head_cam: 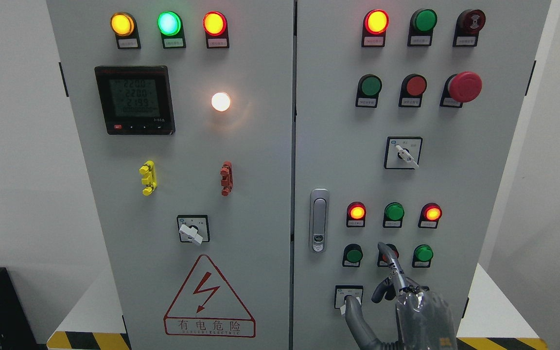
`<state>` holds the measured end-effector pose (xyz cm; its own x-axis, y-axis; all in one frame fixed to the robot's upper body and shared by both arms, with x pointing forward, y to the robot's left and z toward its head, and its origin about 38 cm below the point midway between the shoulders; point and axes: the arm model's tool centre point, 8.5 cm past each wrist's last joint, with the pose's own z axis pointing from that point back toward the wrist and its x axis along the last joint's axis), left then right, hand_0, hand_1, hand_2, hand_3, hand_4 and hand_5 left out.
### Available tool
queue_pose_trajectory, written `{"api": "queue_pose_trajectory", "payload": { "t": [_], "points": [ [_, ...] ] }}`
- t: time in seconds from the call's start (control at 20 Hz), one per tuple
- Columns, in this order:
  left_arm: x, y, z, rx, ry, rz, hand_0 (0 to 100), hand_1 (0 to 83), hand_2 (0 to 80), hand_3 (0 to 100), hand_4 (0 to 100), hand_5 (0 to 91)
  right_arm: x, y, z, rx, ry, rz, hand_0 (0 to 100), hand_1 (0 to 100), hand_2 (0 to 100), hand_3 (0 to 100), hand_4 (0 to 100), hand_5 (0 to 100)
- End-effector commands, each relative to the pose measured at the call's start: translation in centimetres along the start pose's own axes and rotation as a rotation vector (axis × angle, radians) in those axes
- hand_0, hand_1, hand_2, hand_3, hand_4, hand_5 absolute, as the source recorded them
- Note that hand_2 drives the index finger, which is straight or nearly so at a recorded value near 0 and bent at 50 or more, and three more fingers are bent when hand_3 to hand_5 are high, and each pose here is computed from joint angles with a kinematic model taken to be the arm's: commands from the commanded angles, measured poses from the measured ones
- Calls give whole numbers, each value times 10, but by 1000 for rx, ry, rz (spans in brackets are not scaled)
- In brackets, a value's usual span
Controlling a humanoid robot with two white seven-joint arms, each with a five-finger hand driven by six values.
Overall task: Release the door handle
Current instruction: 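Move the right hand up toward the silver door latch handle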
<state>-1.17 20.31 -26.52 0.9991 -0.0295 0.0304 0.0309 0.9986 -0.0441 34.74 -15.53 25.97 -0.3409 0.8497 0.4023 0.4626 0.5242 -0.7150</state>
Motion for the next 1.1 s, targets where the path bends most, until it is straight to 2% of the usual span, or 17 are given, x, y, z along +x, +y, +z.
{"api": "queue_pose_trajectory", "payload": {
  "t": [0.0, 0.25, 0.4, 1.05],
  "points": [
    [0, 0, 0, -1, 0, 0, 0, 0, 43, 107, 5, 0, 12, 16, -10, 31, -42, 93, 413, 307, 0, 711, 727, 746],
    [0, 0, 0, -1, 1, 0, 0, 0, 43, 108, 5, 0, 23, 28, -12, 56, -75, 150, 409, 306, 0, 710, 727, 744],
    [0, 1, 0, 1, 1, 0, 0, 0, 43, 107, 5, 0, 23, 34, -11, 68, -46, 188, 406, 306, 0, 710, 727, 746],
    [0, 1, 0, 1, 1, 0, 0, 0, 43, 106, 5, 0, 38, 55, -15, 104, -57, 230, 395, 265, 0, 709, 721, 744]
  ]
}}
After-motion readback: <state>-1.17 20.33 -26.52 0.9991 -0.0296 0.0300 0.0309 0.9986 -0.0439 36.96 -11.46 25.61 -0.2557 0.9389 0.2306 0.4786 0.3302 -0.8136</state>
